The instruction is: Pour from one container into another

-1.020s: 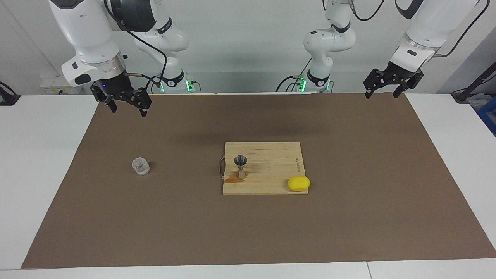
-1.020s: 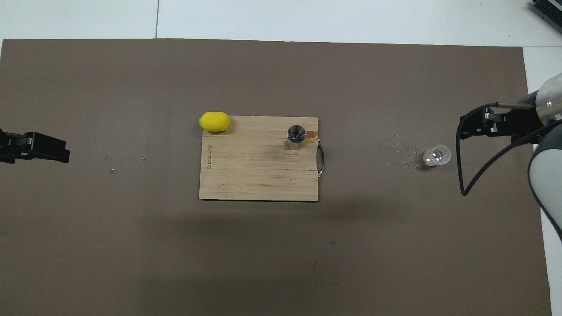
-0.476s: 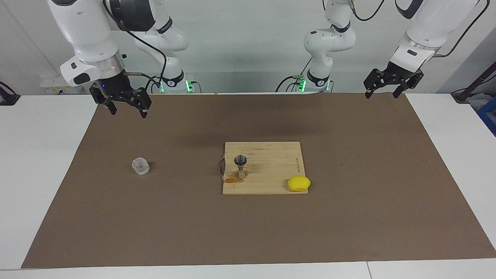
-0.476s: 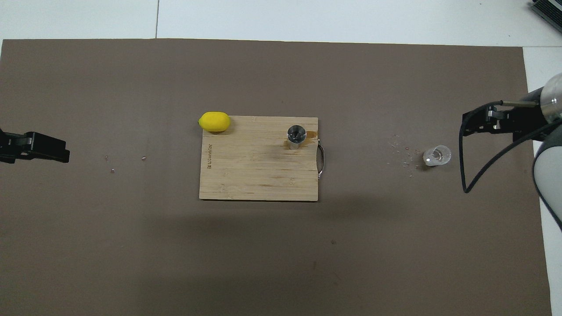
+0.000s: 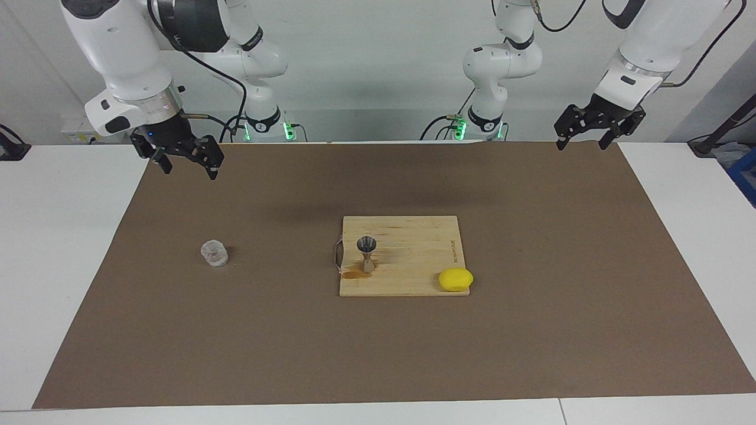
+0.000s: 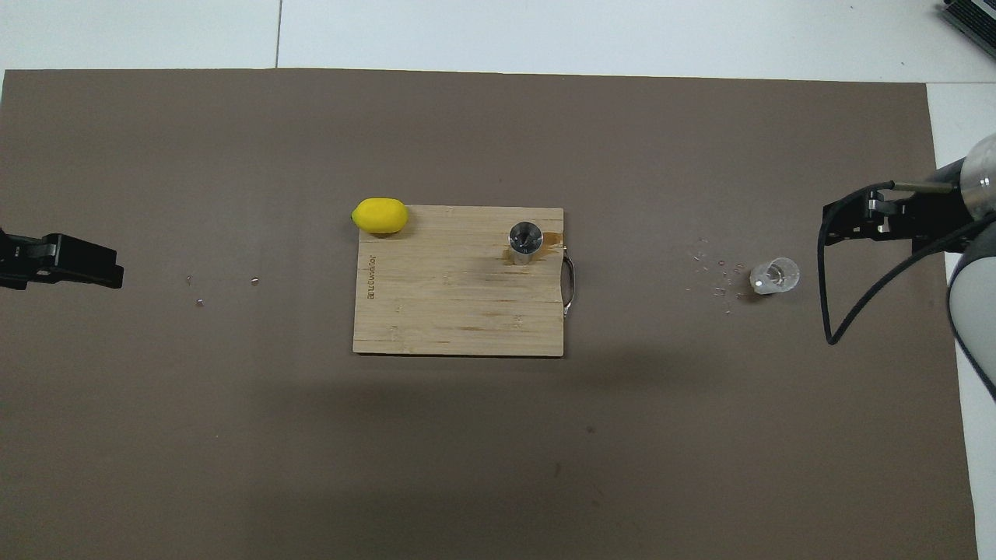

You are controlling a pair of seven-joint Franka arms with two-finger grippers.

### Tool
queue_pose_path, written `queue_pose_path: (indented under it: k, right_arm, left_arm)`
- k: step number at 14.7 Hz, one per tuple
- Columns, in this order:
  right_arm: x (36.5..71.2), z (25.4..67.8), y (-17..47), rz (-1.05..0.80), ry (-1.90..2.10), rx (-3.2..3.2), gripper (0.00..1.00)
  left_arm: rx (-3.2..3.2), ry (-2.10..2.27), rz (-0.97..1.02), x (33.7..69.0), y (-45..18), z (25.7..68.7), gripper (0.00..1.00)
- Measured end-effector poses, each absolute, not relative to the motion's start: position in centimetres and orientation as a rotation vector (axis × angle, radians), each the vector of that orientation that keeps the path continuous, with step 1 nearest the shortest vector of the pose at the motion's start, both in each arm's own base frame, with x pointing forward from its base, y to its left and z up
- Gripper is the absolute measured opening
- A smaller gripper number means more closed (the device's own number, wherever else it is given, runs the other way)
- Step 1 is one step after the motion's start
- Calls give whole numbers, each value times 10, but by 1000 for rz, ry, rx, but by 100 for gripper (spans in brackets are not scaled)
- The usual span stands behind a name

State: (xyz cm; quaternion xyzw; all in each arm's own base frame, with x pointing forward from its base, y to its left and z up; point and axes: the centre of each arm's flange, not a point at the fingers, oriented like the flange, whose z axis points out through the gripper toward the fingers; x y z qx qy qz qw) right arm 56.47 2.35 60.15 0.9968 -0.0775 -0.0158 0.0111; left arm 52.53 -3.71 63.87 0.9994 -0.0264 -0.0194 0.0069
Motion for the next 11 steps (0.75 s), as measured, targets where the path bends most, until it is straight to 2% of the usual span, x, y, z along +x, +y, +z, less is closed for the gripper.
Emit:
queue_pose_path:
  k: [11]
  right_arm:
    - [559, 595, 31, -75, -221, 3126, 100]
  left_arm:
    - [3126, -83, -61, 525, -37, 639, 100]
